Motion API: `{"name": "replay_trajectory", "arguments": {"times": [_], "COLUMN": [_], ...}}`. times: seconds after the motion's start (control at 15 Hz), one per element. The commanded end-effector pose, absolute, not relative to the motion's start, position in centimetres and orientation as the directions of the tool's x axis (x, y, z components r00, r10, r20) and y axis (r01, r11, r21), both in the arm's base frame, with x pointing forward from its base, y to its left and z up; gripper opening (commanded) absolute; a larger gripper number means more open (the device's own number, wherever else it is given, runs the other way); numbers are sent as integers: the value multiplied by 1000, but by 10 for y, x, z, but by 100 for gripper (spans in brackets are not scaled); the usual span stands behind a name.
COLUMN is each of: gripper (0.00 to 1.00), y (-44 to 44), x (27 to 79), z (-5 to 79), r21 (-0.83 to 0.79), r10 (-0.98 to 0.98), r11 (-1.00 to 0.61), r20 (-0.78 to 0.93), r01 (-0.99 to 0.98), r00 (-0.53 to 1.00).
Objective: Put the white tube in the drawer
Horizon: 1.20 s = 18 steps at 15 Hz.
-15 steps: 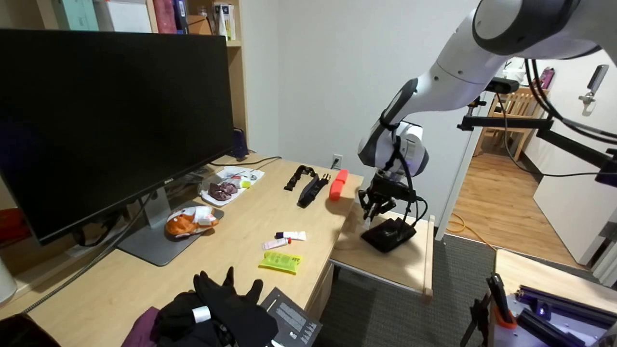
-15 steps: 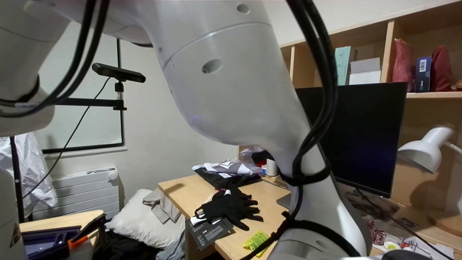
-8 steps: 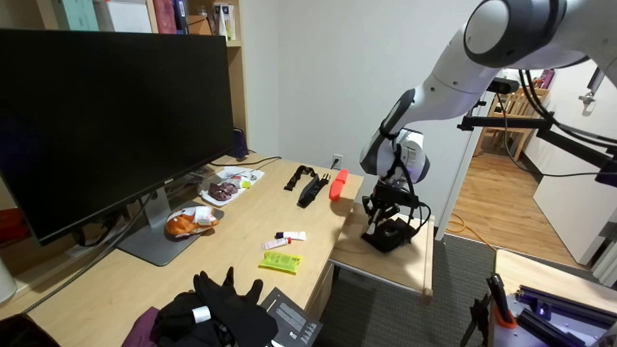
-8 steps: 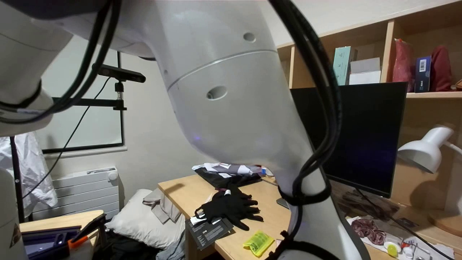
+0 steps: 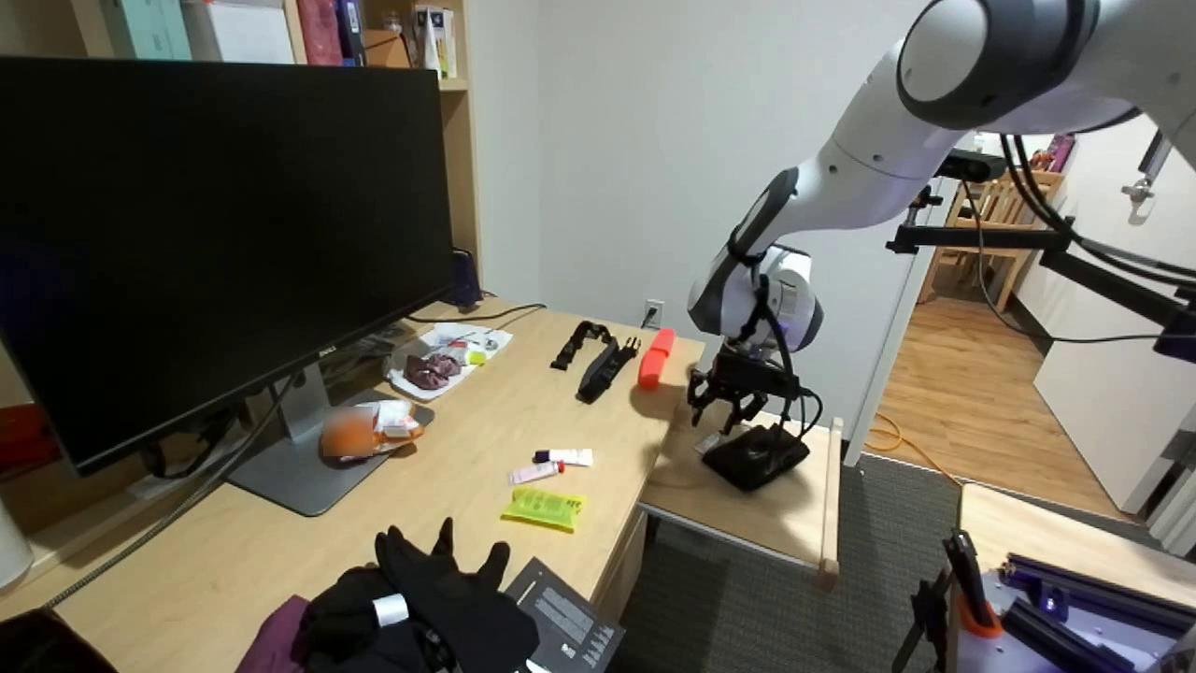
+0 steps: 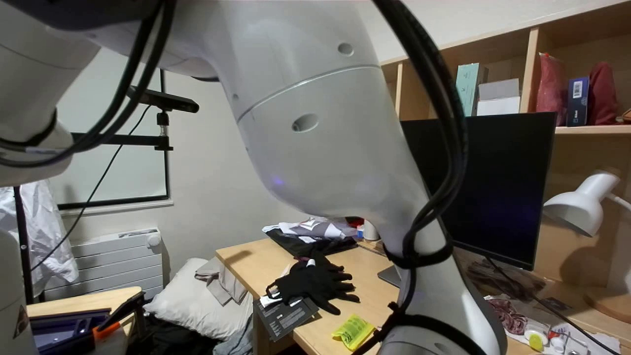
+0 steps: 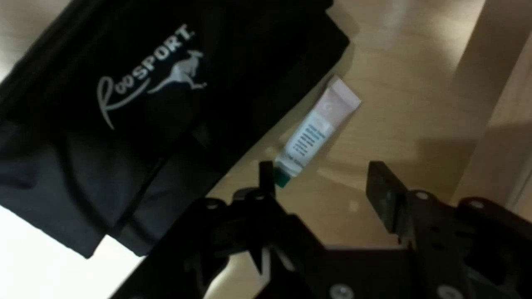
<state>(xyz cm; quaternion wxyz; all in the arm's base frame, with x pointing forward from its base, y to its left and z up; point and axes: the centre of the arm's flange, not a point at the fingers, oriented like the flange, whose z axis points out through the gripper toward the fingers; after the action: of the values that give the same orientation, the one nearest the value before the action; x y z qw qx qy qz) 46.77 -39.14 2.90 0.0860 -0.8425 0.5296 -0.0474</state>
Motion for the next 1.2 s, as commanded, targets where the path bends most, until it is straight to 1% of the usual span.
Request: {"name": "replay_trajectory", "arguments": {"times": [0.0, 0.07, 0.2, 0.4, 0.73, 0.87, 1.13], "gripper": [90, 98, 100, 100, 100, 100, 100], "y": [-388, -387, -384, -375, -345, -330, -295], "x": [467, 467, 465, 454, 421, 408, 392], "z": [51, 55, 70, 98, 122, 124, 126], "r21": [-219, -218, -214, -188, -105, -87, -71], "r10": [-900, -897, -881, -830, -681, -606, -452], "r11": [-423, -429, -463, -550, -716, -780, -886], "r20": [-8, -8, 5, 8, -114, -138, -85], "r01": [-879, -876, -860, -814, -690, -619, -458], "r00": [435, 442, 473, 558, 723, 783, 888]}}
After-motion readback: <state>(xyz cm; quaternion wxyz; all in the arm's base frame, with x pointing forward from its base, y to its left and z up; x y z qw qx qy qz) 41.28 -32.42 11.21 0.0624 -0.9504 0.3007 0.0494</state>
